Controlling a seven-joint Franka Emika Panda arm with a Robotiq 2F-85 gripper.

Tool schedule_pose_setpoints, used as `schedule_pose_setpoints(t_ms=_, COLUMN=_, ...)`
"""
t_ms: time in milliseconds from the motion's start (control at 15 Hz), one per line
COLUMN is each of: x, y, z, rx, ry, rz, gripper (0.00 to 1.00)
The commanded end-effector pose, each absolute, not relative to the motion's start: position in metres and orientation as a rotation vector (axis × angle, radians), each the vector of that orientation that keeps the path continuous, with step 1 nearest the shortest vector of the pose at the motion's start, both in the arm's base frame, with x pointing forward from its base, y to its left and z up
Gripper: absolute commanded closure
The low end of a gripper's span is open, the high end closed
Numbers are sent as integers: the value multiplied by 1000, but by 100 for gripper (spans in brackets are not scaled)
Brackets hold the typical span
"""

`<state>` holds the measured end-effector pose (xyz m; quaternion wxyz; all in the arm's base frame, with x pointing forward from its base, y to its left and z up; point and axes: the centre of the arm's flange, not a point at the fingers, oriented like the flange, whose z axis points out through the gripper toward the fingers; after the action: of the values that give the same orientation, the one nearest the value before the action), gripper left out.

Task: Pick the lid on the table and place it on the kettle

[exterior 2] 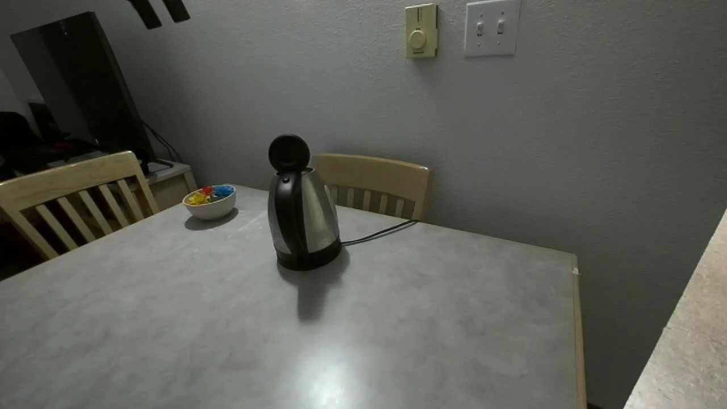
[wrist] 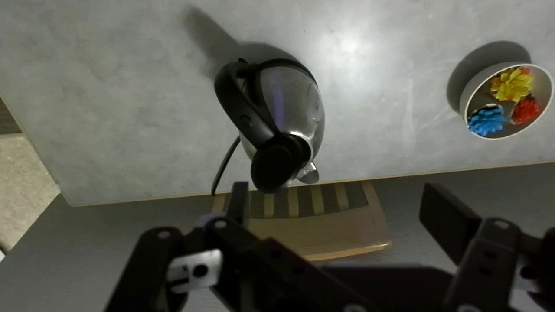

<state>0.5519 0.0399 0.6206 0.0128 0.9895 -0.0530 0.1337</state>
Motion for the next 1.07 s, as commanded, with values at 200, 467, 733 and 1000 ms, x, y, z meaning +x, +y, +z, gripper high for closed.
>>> schedule_pose_setpoints(t_ms=200, x=566, y=19, z=603, rx=3092, ry=-229, rz=367, gripper=0)
schedule_pose_setpoints(t_ms=467, x=578, y=14, z=599, rx=3111, ry=-285, rz=386, gripper=0)
schedule_pose_setpoints(t_ms=733, x=604, y=-18, z=578, rx=3121, ry=-528, rz=358, gripper=26)
schedule_pose_setpoints(t_ms=1000, x=624, y=-48, z=550, rx=3142, ry=-694, rz=302, gripper=55)
